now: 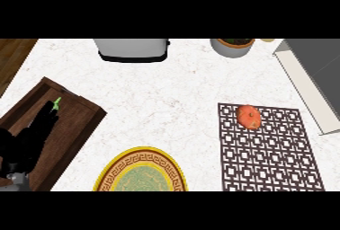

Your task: Pick the cupcake from the placemat and place it in the tiered shelf

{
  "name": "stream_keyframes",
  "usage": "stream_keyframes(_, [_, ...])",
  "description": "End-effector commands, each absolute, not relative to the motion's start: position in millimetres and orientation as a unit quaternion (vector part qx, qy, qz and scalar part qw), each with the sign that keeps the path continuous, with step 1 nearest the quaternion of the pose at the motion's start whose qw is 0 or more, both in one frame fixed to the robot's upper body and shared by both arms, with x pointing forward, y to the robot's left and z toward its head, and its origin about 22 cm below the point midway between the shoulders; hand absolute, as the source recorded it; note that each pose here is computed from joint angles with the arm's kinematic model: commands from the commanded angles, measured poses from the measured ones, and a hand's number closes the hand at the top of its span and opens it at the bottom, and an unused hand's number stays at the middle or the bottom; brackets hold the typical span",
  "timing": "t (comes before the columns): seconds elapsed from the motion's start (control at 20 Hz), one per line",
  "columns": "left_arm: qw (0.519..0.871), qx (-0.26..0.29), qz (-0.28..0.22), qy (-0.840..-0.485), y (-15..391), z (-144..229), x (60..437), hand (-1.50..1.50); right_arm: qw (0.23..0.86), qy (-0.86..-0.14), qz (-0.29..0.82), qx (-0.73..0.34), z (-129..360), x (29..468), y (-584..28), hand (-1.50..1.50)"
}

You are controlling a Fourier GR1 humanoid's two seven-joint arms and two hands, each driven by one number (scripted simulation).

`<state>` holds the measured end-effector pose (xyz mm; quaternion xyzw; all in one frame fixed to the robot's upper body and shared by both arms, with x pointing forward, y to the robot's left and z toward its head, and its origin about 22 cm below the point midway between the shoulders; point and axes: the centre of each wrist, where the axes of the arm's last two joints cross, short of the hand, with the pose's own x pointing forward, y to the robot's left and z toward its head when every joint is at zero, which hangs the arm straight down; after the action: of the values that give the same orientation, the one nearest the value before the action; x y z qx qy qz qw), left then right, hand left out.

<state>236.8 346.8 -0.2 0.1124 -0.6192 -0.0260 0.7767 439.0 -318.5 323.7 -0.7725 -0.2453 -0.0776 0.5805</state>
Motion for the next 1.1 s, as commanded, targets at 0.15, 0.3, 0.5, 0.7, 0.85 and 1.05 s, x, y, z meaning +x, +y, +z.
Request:
stream_keyframes(0.15, [0.779,0.12,-0.019,-0.615,358,-5,242,0.0,0.602,-0.235,-0.145,-0.75,304,435,-352,1.5])
stream_keyframes(0.3, [0.773,0.108,-0.022,-0.625,346,-14,238,0.0,0.585,-0.226,-0.199,-0.753,297,426,-377,1.5])
stream_keyframes(0.5, [0.784,0.109,-0.019,-0.611,348,-2,244,0.0,0.612,-0.185,-0.155,-0.753,259,418,-405,-1.5])
stream_keyframes(0.7, [0.774,0.115,-0.025,-0.622,348,5,234,0.0,0.605,-0.189,-0.124,-0.763,261,429,-392,-1.5])
stream_keyframes(0.85, [0.779,0.113,-0.026,-0.617,348,1,249,0.0,0.6,-0.232,-0.172,-0.746,255,429,-392,-1.5])
stream_keyframes(1.05, [0.781,0.112,-0.026,-0.613,353,1,233,0.0,0.58,-0.269,-0.2,-0.742,271,412,-418,-1.5])
